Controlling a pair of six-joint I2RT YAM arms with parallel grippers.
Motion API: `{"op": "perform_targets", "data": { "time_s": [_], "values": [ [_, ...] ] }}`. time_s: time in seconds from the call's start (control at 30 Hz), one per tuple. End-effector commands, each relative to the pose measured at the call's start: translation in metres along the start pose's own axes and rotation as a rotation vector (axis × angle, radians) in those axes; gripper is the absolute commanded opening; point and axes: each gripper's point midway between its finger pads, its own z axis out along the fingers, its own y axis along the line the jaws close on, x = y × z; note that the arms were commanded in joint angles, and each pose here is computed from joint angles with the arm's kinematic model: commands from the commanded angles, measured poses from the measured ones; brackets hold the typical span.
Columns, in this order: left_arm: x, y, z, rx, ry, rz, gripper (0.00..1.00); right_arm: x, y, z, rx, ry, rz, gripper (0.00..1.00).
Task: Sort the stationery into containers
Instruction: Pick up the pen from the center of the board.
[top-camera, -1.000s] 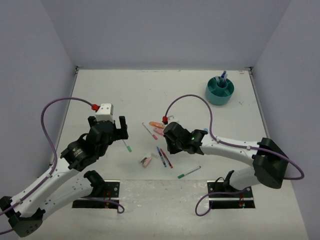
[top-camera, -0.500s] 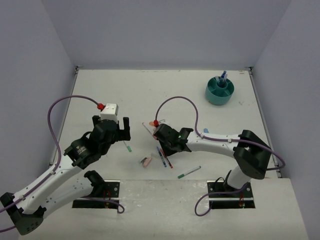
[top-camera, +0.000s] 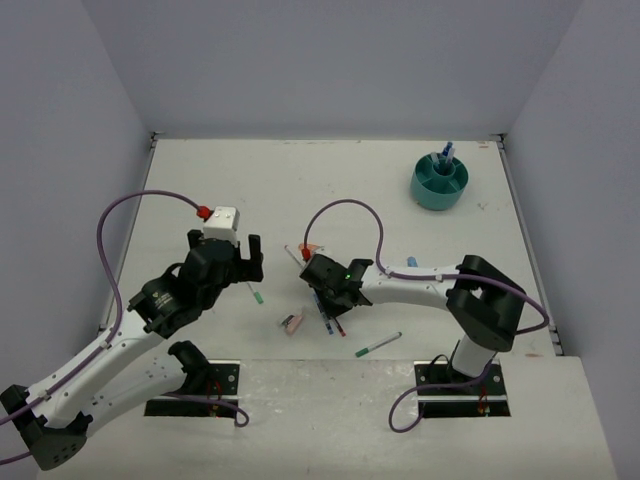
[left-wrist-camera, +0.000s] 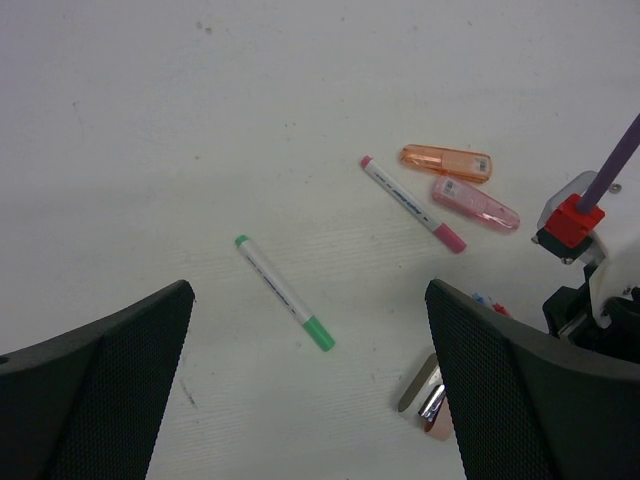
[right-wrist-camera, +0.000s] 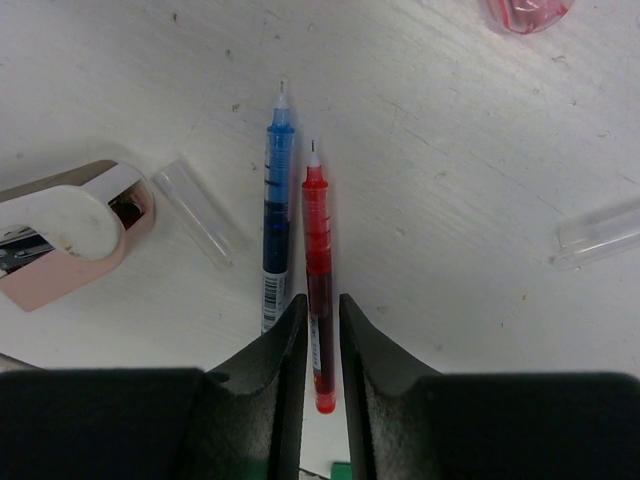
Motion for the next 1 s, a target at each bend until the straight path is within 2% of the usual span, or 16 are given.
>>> {"op": "perform_targets", "data": {
  "time_s": [0.0, 0.27, 0.3, 0.37, 0.47, 0.6, 0.67, 0.73, 0.83, 0.97],
  "values": [
    [-0.008, -0.004, 0.0, 0.023, -0.036, -0.002, 1.0, -0.004, 0.008, 0.005, -0.008, 0.001, -0.011, 0.21],
    [-0.008, -0.005, 0.001, 0.027, -0.035, -0.002, 1.0, 0.004, -0.008, 0.012, 0.073, 0.024, -0.021, 0.17],
    [-0.01, -0.006, 0.001, 0.028, -0.037, -0.005, 1.0, 0.005, -0.014, 0.012, 0.098, 0.027, -0.021, 0.16],
    [-0.009, -0.006, 0.004, 0.011, -0.014, -0.016, 1.0, 0.003, -0.023, 0.009, 0.118, 0.023, -0.012, 0.03],
    [-0.012, -0.008, 0.004, -0.02, 0.007, -0.094, 1.0, -0.006, -0.031, -0.005, 0.121, -0.014, -0.007, 0.0],
    [-0.028, -0.02, 0.006, -0.083, 0.038, -0.364, 1.0, -0.038, -0.048, -0.051, 0.102, -0.165, 0.041, 0.0],
    [-0.032, -0.035, 0.007, -0.057, 0.067, -0.492, 1.0, -0.057, -0.059, -0.084, 0.088, -0.286, 0.081, 0.0],
    [-0.035, -0.05, 0.009, 0.003, 0.077, -0.546, 1.0, -0.065, -0.07, -0.099, 0.098, -0.354, 0.111, 0.0],
    [-0.026, -0.085, 0.019, 0.182, 0.094, -0.637, 1.0, -0.073, -0.092, -0.119, 0.078, -0.436, 0.166, 0.0],
    [-0.006, -0.101, 0.031, 0.146, 0.137, -0.773, 1.0, -0.073, -0.113, -0.132, 0.12, -0.494, 0.201, 0.0]
  ]
}}
